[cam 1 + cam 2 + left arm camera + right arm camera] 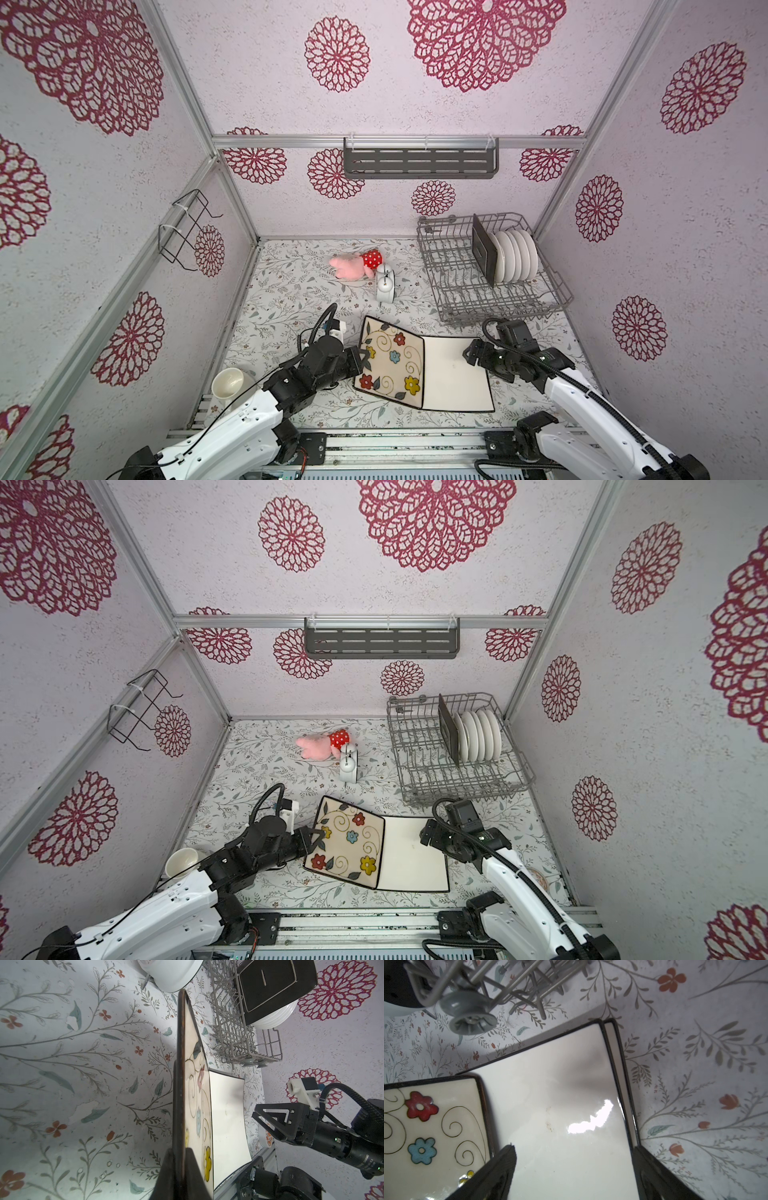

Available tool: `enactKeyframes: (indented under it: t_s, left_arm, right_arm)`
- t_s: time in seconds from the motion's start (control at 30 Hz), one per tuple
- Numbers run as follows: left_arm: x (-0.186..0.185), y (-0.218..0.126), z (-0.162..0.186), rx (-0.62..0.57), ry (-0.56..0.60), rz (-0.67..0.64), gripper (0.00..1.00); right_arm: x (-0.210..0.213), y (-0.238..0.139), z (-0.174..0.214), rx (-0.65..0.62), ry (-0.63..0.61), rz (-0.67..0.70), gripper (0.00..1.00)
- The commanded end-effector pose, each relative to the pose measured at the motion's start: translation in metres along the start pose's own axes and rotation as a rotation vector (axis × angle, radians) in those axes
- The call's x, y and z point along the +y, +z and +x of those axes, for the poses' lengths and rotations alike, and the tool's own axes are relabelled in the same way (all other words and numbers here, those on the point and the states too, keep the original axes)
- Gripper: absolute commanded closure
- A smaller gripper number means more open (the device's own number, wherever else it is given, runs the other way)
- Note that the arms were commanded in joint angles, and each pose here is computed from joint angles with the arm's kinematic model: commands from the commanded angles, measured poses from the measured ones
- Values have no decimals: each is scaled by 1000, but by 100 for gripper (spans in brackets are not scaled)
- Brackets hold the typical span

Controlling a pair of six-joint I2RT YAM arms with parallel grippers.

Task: Unload the plates from the dish rack
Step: 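Tilt the flower-painted plate down onto the white plate with the left gripper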

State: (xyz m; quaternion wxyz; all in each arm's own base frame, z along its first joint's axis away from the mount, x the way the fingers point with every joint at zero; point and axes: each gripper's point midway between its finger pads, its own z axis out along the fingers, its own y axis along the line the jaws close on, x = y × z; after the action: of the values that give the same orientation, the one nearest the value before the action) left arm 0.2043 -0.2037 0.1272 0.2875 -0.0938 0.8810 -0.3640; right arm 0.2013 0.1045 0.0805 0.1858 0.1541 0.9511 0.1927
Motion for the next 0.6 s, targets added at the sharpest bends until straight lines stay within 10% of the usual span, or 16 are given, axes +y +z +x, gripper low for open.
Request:
enactKeyframes:
  t_s: [0.0,0.57]
  left_arm:
    - [-36,-7,-24,-103,-4,119,100]
    - [-36,1,-13,-127,20,68,100]
  right_arm:
    - [0,1,1,0,19,-12,9]
    - [5,7,0,6,15,-36,8]
